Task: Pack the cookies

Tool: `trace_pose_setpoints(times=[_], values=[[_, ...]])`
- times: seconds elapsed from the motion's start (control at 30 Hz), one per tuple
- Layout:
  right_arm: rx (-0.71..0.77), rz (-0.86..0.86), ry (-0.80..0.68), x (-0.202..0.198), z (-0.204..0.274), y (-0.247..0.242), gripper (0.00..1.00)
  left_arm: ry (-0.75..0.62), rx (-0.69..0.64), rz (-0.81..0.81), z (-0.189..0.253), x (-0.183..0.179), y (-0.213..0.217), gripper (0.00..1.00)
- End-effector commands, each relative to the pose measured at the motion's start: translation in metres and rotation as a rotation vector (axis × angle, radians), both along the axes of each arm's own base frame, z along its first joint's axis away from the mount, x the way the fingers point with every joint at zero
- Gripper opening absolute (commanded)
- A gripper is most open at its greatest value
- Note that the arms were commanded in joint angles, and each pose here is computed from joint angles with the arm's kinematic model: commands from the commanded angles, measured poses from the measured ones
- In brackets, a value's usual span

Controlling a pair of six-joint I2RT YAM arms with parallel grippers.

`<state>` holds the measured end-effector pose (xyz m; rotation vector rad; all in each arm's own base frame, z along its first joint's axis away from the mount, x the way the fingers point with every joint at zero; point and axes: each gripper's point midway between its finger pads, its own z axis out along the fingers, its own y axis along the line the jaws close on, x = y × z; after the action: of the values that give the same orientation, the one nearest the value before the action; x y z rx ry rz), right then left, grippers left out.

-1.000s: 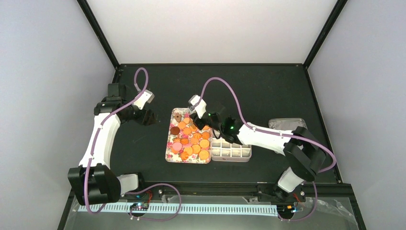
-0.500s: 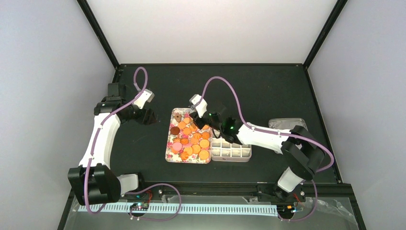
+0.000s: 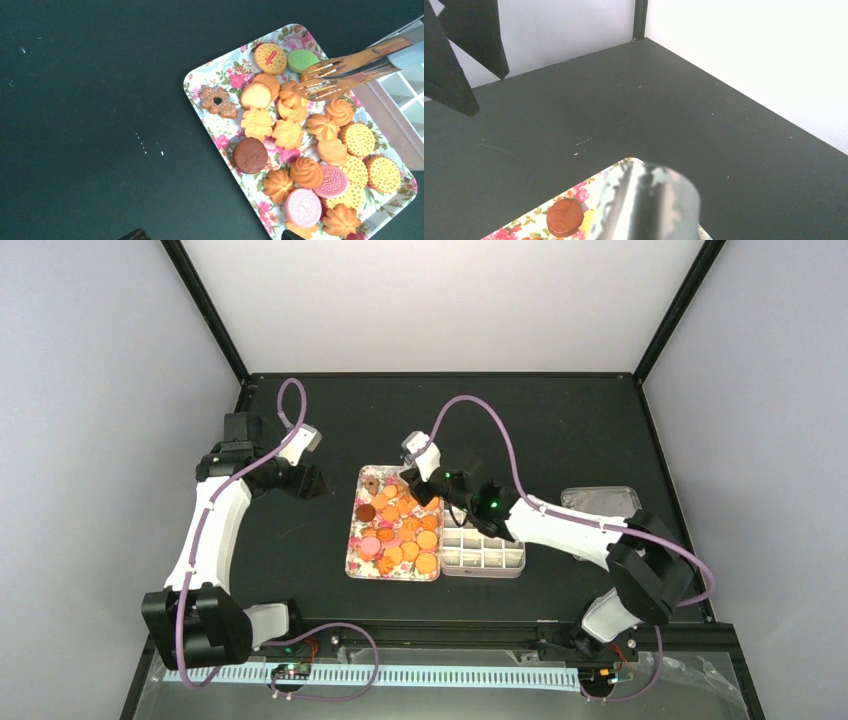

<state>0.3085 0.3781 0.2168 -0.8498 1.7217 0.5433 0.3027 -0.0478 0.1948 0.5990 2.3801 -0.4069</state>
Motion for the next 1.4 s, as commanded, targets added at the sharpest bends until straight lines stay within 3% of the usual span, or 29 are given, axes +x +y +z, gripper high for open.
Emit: trace_pose_setpoints(times=[0.0, 0.23, 0.6, 0.9, 1.37], values=[[0.063, -0.003, -0.060, 0.000, 0.041, -0.006, 0.01, -0.064, -0.027, 0.002, 0.023, 0.005, -0.002, 0.70], [0.064, -0.002, -0.052, 0.001, 0.040, -0.011, 0.01, -0.070, -0.029, 0.002, 0.026, 0.006, -0.002, 0.70], [0.107, 0.010, -0.003, 0.009, 0.018, 0.006, 0.09, -0.066, -0.031, -0.009, 0.024, 0.005, -0.003, 0.70], [0.072, -0.034, -0.014, 0.014, -0.003, -0.001, 0.30, -0.067, -0.037, -0.015, 0.027, 0.005, -0.004, 0.70], [0.024, -0.039, -0.048, 0.016, -0.003, -0.003, 0.31, -0.064, -0.044, -0.021, 0.026, 0.005, -0.005, 0.70]])
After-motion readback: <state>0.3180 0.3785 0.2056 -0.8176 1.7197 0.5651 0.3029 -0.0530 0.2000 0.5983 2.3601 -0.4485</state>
